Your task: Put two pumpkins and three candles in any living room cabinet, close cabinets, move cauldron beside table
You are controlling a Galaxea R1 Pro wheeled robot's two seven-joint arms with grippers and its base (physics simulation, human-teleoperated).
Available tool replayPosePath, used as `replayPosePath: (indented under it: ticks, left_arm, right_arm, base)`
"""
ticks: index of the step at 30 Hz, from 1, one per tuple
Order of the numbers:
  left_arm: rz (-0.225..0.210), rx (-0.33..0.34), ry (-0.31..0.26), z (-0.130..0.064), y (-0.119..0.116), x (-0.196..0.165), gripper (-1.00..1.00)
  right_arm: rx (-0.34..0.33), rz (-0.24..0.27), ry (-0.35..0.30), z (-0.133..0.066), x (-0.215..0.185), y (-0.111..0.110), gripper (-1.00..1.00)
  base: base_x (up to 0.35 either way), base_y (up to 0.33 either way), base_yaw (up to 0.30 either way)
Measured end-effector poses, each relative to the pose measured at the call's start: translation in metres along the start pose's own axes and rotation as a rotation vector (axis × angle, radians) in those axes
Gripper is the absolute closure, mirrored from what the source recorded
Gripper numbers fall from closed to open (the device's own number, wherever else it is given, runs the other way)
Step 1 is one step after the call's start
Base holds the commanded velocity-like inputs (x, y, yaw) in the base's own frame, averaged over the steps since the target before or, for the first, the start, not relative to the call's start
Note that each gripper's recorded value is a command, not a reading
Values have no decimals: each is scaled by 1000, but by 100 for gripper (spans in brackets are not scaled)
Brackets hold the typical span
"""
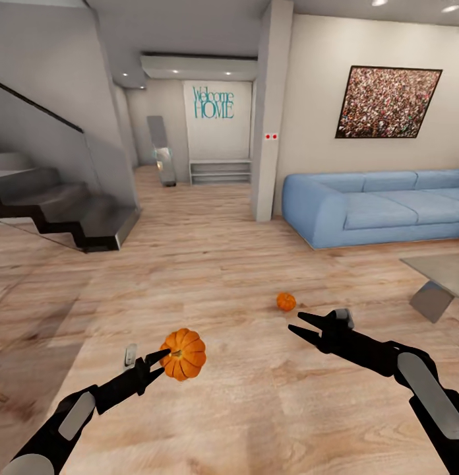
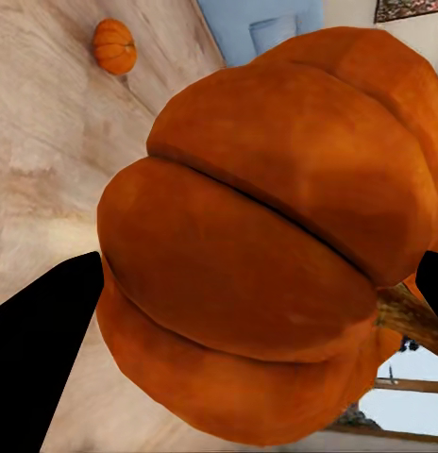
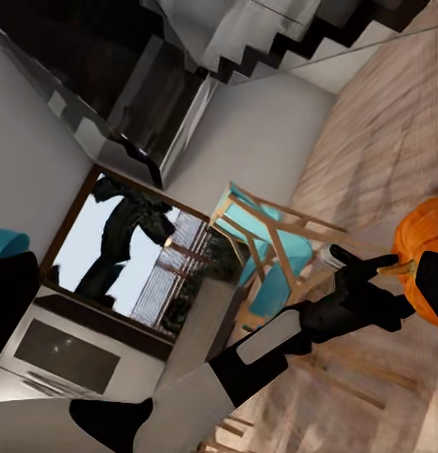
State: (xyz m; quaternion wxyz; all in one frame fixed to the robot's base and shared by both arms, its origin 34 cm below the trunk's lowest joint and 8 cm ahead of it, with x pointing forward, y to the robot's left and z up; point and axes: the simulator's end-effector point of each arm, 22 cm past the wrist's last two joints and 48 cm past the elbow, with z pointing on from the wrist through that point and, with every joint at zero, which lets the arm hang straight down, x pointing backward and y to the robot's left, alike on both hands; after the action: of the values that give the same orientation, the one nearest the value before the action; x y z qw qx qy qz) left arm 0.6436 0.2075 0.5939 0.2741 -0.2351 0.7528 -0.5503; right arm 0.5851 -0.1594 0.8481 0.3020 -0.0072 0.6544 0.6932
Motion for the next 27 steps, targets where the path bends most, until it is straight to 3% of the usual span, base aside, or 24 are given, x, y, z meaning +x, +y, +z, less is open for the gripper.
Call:
replayPosePath:
  ticks: [27]
  left_arm:
    - [1,-1,0,0,0,0,100]
  right_arm:
    - [5,12,-5,-1,-1,-4,-100]
  base:
    - [311,114,-262]
